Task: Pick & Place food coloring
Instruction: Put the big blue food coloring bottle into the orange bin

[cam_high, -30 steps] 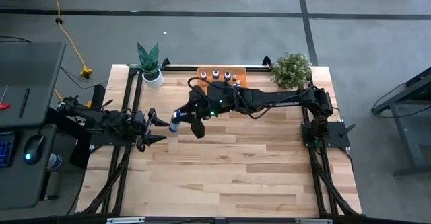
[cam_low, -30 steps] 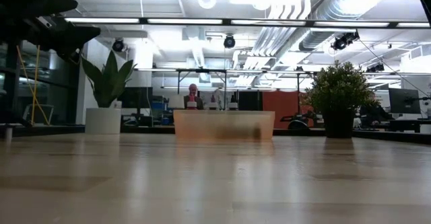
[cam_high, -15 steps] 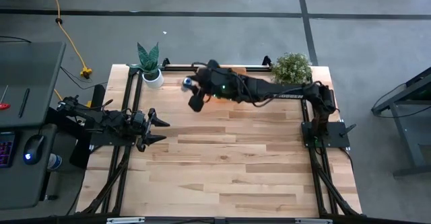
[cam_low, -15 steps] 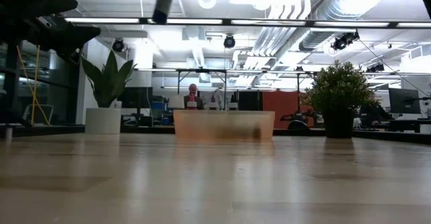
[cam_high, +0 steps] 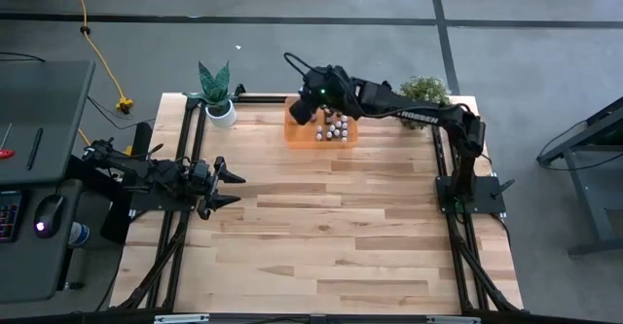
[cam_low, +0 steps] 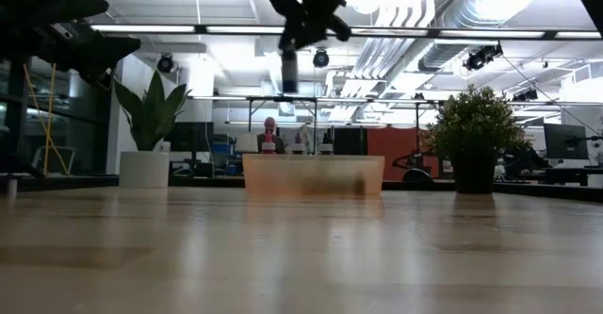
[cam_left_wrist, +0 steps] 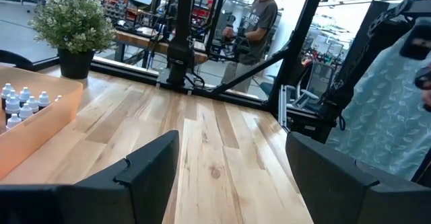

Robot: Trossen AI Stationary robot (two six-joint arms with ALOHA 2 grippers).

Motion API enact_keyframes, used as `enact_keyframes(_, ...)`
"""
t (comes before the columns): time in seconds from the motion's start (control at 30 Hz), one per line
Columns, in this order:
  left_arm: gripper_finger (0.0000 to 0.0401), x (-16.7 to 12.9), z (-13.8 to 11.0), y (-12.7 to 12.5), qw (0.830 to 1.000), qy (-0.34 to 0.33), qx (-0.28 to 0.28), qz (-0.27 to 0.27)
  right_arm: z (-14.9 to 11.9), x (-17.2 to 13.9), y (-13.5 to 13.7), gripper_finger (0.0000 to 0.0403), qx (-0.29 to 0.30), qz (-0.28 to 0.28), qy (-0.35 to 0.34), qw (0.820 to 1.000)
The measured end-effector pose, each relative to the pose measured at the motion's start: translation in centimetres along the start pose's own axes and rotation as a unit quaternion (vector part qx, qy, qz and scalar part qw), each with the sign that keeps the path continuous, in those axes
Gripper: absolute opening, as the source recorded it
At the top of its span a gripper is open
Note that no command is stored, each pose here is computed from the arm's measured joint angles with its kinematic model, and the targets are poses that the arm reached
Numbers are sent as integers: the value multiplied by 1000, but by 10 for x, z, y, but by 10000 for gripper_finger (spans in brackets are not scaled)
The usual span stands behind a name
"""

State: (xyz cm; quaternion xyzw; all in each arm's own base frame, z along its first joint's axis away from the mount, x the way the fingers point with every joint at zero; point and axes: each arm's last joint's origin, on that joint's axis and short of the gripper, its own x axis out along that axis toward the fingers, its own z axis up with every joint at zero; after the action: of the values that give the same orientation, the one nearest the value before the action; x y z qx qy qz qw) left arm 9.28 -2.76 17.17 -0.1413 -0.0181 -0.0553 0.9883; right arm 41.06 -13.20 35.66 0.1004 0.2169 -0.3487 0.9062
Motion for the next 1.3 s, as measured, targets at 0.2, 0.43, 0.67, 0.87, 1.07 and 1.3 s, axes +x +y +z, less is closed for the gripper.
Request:
enact_keyframes(0.2,271,0,0,0,1000,0,0,0,-17,16,-5,111,-25,-2,66,997)
enact_keyframes(0.43,271,0,0,0,1000,0,0,0,-34,37,0,111,-34,14,101,994)
enact_keyframes(0.67,271,0,0,0,1000,0,0,0,-62,52,2,111,-22,23,95,995)
enact_keyframes(0.87,271,0,0,0,1000,0,0,0,-79,50,-4,111,-3,10,42,999)
enact_keyframes(1.07,271,0,0,0,1000,0,0,0,-103,52,-10,111,28,-17,22,999)
enact_keyframes(1.3,271,0,0,0,1000,0,0,0,-111,56,-14,111,35,-25,9,999)
